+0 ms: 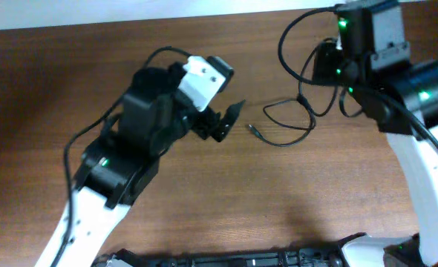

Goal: Untangle cables

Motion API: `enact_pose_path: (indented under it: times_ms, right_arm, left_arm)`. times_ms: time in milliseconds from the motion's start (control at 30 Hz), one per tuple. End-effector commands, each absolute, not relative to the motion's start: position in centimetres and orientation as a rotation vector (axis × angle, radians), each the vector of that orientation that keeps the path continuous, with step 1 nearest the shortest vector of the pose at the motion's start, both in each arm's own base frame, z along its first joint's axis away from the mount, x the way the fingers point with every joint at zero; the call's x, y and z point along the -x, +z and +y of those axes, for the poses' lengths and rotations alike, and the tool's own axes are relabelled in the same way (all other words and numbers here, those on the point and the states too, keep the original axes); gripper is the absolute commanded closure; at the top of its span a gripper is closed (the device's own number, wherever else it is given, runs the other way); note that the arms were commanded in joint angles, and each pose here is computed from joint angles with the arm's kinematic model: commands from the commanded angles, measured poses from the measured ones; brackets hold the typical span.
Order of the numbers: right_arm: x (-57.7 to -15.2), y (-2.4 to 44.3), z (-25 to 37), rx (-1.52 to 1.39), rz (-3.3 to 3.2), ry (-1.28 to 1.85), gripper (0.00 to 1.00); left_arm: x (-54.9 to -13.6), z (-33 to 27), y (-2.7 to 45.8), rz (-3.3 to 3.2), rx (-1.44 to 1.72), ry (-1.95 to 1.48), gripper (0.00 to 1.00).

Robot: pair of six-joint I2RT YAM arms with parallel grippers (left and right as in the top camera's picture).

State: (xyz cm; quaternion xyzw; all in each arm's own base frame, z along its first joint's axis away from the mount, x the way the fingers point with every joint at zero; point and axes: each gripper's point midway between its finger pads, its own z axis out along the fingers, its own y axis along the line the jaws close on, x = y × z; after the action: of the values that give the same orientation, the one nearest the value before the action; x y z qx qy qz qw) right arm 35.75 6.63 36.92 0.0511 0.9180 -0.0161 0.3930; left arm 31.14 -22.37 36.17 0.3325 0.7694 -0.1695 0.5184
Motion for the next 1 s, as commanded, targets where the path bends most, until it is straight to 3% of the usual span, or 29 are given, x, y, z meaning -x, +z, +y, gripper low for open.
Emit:
enact_pose_path:
  times_ms: [0, 333, 533, 967]
  right_arm:
    - [-36.5, 36.9, 5.9, -0.154, 2.321, -0.08, 0.96]
    - [-37.8, 37.5, -1.9, -0.356, 2.265, -0.194, 0.96]
    - [-37.6, 40.6, -12.8, -0.634, 2.071, -0.329, 0.96]
    - [-28.9, 55.6, -27.1, -0.903, 1.382, -0.556, 0.96]
  left_arm:
    - [-30.1, -18.6, 39.8, 1.789, -0.65, -0.279, 0.01]
    - [-29.0, -17.9, 40.6, 1.775, -0.645, -0.283, 0.01]
    - [-29.0, -17.9, 39.6, 1.809, -0.658, -0.277, 0.01]
    - [-26.9, -16.6, 34.6, 2.025, -0.735, -0.241, 0.01]
